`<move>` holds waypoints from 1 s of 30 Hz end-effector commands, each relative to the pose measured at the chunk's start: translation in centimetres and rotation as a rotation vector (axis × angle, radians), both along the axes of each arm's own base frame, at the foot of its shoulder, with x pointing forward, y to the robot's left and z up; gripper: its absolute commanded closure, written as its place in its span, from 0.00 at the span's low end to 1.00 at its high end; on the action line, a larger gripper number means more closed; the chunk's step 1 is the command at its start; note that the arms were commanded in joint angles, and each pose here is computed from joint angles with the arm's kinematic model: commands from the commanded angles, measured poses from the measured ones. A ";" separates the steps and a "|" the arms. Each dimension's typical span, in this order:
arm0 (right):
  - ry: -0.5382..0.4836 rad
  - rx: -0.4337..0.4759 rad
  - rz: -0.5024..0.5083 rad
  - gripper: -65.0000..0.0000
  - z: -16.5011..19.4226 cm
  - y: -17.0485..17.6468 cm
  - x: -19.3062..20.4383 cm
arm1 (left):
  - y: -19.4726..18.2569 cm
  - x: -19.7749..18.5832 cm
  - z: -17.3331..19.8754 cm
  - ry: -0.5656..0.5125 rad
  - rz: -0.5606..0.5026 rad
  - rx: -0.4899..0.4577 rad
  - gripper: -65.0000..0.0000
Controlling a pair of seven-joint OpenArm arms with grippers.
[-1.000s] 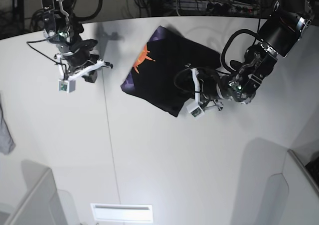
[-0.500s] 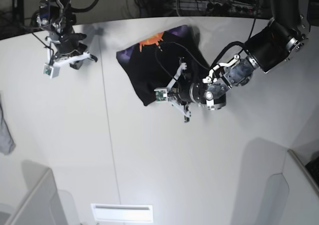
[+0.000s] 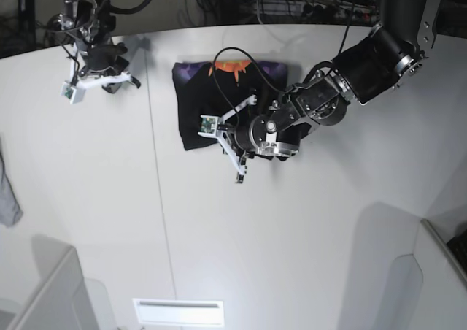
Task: Fold the T-shirt properly
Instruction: 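Rotate and flatten the folded bundle with the left gripper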
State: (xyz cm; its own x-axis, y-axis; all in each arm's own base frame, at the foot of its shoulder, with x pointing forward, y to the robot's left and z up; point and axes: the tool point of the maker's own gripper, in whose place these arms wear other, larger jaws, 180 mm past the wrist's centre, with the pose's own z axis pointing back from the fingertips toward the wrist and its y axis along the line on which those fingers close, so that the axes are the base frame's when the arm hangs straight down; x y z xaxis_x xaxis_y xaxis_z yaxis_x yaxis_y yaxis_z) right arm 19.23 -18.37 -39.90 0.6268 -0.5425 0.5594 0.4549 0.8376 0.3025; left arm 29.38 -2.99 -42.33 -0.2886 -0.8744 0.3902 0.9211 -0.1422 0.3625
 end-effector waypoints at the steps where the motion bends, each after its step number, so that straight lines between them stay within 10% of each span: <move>1: -0.030 -0.013 -0.001 1.00 0.7 -0.3 0.4 | 0.3 -0.1 -0.2 0.002 -0.013 0.021 1.00; 21: -0.055 -0.007 0.005 1.00 1.1 0.1 1.5 | -0.3 2.7 2.2 -0.068 -0.019 0.013 1.00; 30: -0.053 -0.007 0.005 1.00 1.1 0.1 1.5 | -1.6 4.1 4.0 -0.115 -0.028 -0.012 0.27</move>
